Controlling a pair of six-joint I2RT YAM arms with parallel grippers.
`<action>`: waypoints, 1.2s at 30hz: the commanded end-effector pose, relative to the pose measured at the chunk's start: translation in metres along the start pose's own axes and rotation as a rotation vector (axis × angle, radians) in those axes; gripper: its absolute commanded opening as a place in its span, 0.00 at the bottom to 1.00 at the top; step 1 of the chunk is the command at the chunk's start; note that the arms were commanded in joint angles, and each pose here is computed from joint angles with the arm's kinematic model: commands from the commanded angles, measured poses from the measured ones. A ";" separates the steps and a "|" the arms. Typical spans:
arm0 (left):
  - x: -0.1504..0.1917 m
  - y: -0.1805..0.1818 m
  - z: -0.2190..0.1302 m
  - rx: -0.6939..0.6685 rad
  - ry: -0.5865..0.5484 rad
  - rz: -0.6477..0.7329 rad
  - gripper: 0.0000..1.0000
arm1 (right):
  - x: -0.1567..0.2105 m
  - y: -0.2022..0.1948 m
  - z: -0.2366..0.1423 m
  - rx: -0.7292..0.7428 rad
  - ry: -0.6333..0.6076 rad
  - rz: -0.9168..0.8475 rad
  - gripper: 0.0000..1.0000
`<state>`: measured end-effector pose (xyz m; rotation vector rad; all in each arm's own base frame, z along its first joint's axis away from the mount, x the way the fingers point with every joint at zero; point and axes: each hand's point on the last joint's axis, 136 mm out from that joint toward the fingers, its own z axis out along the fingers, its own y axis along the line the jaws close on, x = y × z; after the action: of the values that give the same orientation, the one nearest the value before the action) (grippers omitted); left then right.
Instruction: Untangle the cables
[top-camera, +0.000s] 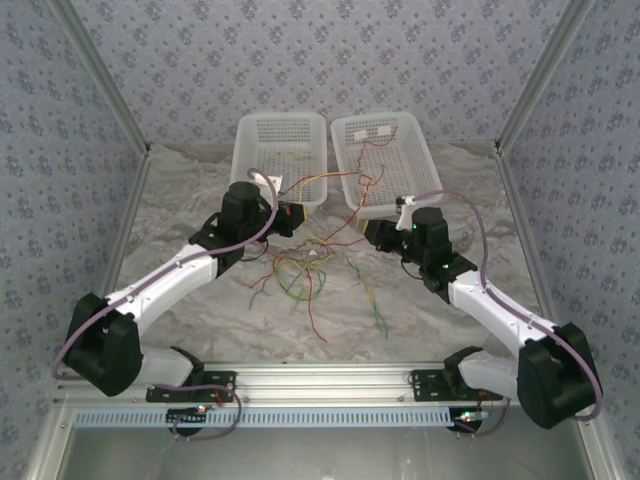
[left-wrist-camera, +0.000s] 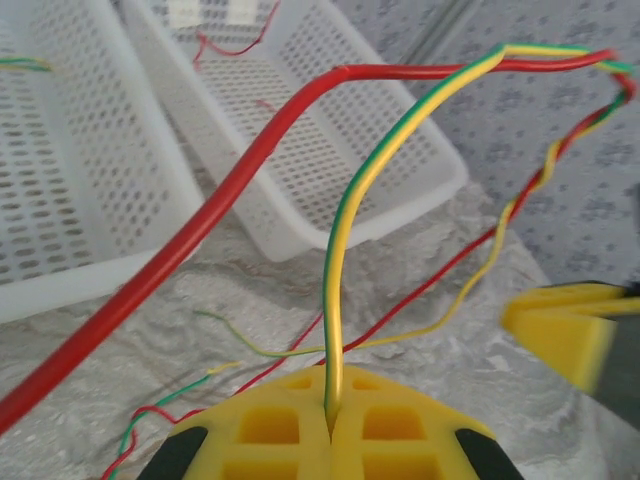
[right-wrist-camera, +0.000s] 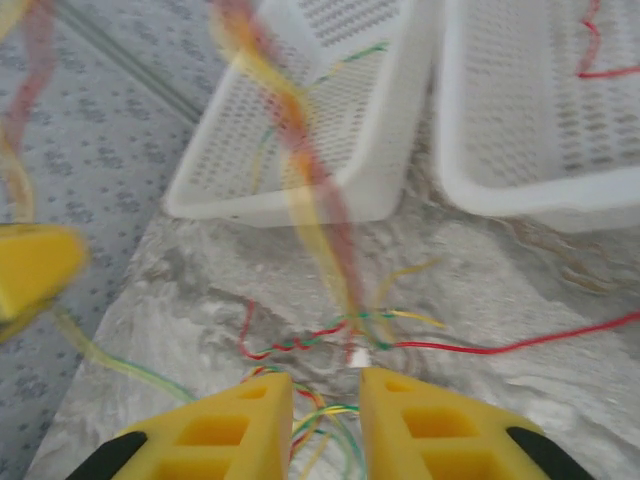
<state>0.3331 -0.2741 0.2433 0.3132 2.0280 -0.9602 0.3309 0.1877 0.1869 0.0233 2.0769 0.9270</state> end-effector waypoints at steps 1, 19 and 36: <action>-0.021 -0.054 -0.020 0.245 -0.067 0.066 0.00 | -0.018 0.008 -0.005 -0.165 -0.033 -0.028 0.34; -0.019 -0.094 -0.047 0.505 0.002 0.191 0.00 | 0.023 0.043 -0.005 -0.578 0.083 -0.555 0.66; -0.015 -0.081 -0.034 0.491 0.010 0.184 0.00 | 0.092 0.103 -0.018 -0.778 0.225 -0.652 0.70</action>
<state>0.2786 -0.2994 0.2925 0.7130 1.7946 -1.3277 0.2338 0.2765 0.1855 -1.0902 1.6405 1.2736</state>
